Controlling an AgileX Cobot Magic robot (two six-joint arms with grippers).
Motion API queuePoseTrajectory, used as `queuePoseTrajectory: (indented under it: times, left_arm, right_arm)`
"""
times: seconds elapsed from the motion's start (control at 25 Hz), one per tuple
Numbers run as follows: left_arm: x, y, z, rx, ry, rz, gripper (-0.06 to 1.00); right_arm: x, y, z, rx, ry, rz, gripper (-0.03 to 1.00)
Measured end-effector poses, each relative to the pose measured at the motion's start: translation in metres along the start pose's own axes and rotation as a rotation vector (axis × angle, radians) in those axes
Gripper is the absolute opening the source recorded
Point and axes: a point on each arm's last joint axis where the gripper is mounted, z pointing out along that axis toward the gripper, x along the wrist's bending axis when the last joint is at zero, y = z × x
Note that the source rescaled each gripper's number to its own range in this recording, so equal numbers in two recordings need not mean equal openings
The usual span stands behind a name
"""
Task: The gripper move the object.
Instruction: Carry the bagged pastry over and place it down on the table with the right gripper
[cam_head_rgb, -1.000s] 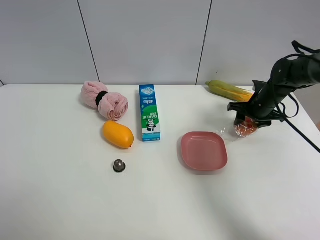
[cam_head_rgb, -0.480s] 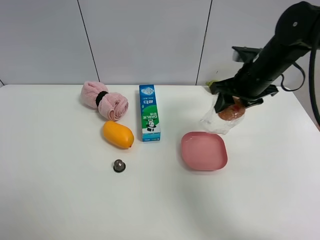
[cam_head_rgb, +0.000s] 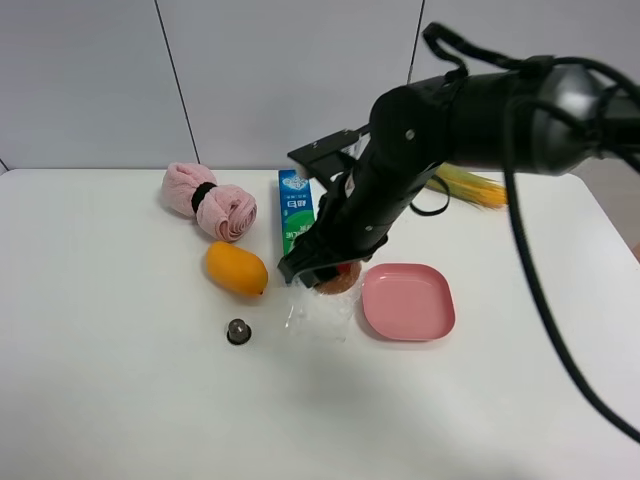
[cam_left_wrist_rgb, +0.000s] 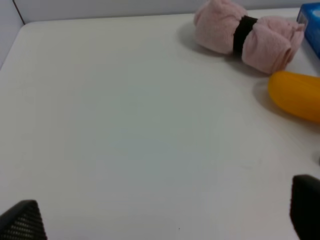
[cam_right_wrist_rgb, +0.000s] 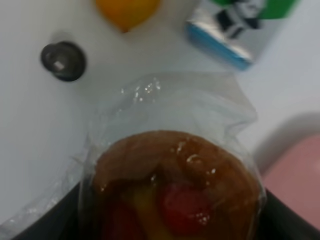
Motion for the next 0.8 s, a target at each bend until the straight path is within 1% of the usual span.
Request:
queuePoseTrajectory:
  times: [0.08,0.24,0.32,0.48,0.64,0.8]
  left_arm:
    - [0.000,0.000,0.000,0.000,0.000,0.000,1.00]
    - [0.000,0.000,0.000,0.000,0.000,0.000,1.00]
    - [0.000,0.000,0.000,0.000,0.000,0.000,1.00]
    - [0.000,0.000,0.000,0.000,0.000,0.000,1.00]
    - [0.000,0.000,0.000,0.000,0.000,0.000,1.00]
    - [0.000,0.000,0.000,0.000,0.000,0.000,1.00]
  right_arm:
    - [0.007,-0.002,0.017,0.043,0.005,0.002,0.01]
    - [0.007,-0.006,0.045,0.101,0.000,0.012,0.01]
    - [0.006,-0.008,0.055,0.113,-0.002,0.014,0.01]
    - [0.003,-0.007,0.075,0.101,-0.014,0.008,0.01]
    - [0.001,-0.012,0.096,0.133,-0.016,0.013,0.01]
    - [0.002,-0.016,0.105,0.158,-0.002,0.039,0.01]
